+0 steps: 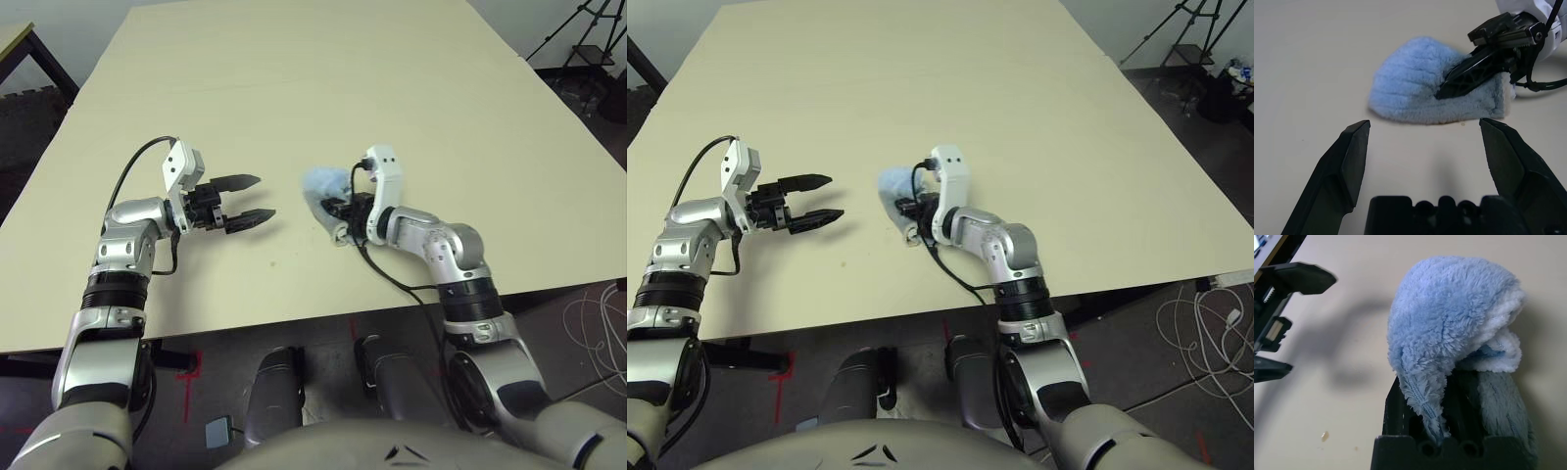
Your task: Wipe the water off the table with a rag.
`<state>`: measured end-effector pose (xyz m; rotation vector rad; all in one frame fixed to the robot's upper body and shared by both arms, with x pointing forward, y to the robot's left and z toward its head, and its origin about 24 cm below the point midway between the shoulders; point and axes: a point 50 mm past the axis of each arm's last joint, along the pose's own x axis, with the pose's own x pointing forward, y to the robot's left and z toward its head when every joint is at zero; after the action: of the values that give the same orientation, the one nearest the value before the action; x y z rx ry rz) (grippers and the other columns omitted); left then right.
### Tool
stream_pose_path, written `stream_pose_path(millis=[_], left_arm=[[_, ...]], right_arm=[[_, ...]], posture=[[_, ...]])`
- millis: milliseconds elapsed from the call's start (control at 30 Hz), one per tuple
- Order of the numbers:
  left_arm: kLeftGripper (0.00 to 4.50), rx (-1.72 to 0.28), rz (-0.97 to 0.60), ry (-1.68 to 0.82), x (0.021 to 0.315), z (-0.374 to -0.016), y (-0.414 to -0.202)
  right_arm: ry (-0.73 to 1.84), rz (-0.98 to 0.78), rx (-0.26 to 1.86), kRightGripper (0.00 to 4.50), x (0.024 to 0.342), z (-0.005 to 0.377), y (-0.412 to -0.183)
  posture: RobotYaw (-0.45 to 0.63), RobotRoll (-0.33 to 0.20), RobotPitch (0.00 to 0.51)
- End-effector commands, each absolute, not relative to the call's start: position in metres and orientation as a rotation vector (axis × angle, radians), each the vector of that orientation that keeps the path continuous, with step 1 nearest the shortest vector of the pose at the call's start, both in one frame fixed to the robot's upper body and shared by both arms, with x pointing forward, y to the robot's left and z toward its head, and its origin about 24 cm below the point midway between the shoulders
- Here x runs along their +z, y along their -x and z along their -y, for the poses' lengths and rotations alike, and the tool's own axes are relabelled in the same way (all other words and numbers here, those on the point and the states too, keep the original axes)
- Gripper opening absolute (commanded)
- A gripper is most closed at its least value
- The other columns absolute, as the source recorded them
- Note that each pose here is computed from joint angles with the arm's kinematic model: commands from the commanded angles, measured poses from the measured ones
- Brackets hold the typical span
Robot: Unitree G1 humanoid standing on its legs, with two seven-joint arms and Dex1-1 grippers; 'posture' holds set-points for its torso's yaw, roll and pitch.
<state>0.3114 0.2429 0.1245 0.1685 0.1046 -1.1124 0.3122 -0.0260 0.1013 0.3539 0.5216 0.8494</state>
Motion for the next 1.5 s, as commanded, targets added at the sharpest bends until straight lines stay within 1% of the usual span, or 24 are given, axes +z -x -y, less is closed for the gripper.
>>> stream_pose_path(millis=[33,200,367,600,800,933,1067,1200,1333,1500], left_arm=[[4.50,-1.118,-0.108,-0.161,0.126,-0.244,-0.307],[4.50,-1.122,-0.114,-0.148,0.126,-0.245,-0.305],[4.50,-1.120,-0.117,-0.141,0.126,-0.245,-0.304],[4.50,-1.125,-0.118,-0.145,0.127,-0.243,-0.308],[4.50,-1.133,-0.115,-0.147,0.128,-0.241,-0.310],[4.50,-1.132,-0.113,-0.151,0.128,-0.241,-0.310],[4.50,-1.128,-0.111,-0.153,0.129,-0.242,-0.311],[4.50,-1.126,-0.112,-0.153,0.129,-0.242,-0.310],[4.50,-1.125,-0.115,-0.152,0.127,-0.242,-0.311],[4.50,-1.127,-0.113,-0.151,0.127,-0.241,-0.313]], right_arm=[[-0.345,-0.592,0.916,0.05,0.091,0.011,-0.306],[-0.323,-0.610,0.920,0.05,0.086,0.012,-0.306],[-0.286,-0.558,0.796,0.05,0.086,0.041,-0.324],[-0.270,-0.450,0.605,0.05,0.107,0.101,-0.358],[-0.279,-0.375,0.503,0.04,0.126,0.131,-0.377],[-0.283,-0.326,0.441,0.04,0.138,0.152,-0.385],[-0.307,-0.265,0.412,0.04,0.156,0.172,-0.388],[-0.341,-0.200,0.415,0.04,0.178,0.189,-0.385],[-0.317,-0.141,0.415,0.04,0.206,0.214,-0.377],[-0.247,-0.115,0.395,0.04,0.224,0.232,-0.368]], posture=[[-0.12,0.000,0.158],[-0.11,0.000,0.158],[-0.11,0.000,0.157],[-0.14,0.000,0.152],[-0.14,0.000,0.152],[-0.14,0.000,0.151],[-0.14,0.000,0.153],[-0.14,0.000,0.155],[-0.15,0.000,0.156],[-0.16,0.000,0.157]])
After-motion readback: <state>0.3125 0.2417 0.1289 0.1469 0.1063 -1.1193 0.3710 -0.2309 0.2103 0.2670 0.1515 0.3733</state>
